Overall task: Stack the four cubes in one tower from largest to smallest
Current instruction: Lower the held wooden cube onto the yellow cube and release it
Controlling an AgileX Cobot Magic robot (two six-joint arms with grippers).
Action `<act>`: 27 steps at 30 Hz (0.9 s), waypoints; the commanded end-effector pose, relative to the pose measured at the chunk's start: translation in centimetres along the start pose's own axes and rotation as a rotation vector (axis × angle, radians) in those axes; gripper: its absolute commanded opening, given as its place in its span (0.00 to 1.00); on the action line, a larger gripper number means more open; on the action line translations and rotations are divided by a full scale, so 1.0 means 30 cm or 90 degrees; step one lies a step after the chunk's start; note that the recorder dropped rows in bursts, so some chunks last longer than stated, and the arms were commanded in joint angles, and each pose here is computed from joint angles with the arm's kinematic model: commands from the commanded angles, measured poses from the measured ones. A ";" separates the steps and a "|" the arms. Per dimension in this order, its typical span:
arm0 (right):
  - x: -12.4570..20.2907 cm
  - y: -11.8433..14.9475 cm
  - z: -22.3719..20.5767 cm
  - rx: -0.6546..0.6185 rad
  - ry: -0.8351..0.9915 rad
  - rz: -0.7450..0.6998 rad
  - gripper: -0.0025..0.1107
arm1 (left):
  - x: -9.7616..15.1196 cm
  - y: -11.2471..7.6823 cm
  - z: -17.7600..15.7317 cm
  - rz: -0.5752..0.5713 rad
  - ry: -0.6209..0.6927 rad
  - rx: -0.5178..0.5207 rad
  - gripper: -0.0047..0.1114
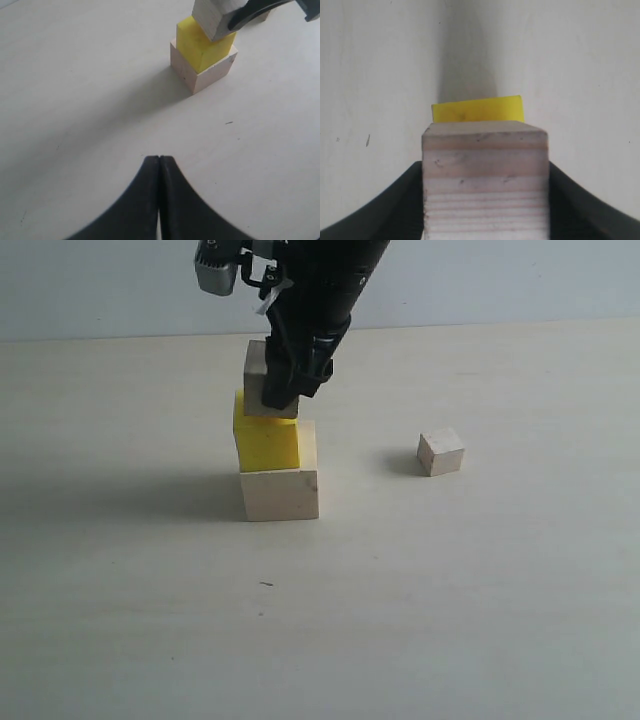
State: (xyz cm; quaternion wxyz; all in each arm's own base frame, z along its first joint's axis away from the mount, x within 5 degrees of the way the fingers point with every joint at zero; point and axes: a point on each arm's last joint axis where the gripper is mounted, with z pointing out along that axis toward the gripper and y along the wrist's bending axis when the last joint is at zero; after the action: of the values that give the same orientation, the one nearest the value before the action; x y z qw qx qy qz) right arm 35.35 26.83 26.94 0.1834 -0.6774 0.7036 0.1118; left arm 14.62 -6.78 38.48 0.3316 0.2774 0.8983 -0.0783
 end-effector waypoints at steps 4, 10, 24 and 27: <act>-0.010 -0.003 -0.008 0.012 -0.013 -0.011 0.02 | 0.001 -0.001 -0.004 0.009 -0.005 0.001 0.04; -0.012 -0.003 -0.008 0.011 -0.016 -0.010 0.02 | 0.001 -0.001 -0.004 0.009 -0.005 0.001 0.04; -0.016 0.000 -0.009 0.006 -0.026 -0.032 0.02 | -0.003 0.000 0.002 0.011 -0.004 0.002 0.04; -0.017 -0.001 -0.009 0.007 -0.027 -0.039 0.02 | -0.003 0.000 0.002 0.011 -0.004 0.002 0.04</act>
State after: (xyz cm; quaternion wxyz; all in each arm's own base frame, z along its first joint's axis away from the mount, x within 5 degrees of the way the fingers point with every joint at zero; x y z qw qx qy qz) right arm 35.36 26.98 27.01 0.1928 -0.6937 0.6847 0.1128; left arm 14.66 -6.81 38.45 0.3315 0.2867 0.8957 -0.0757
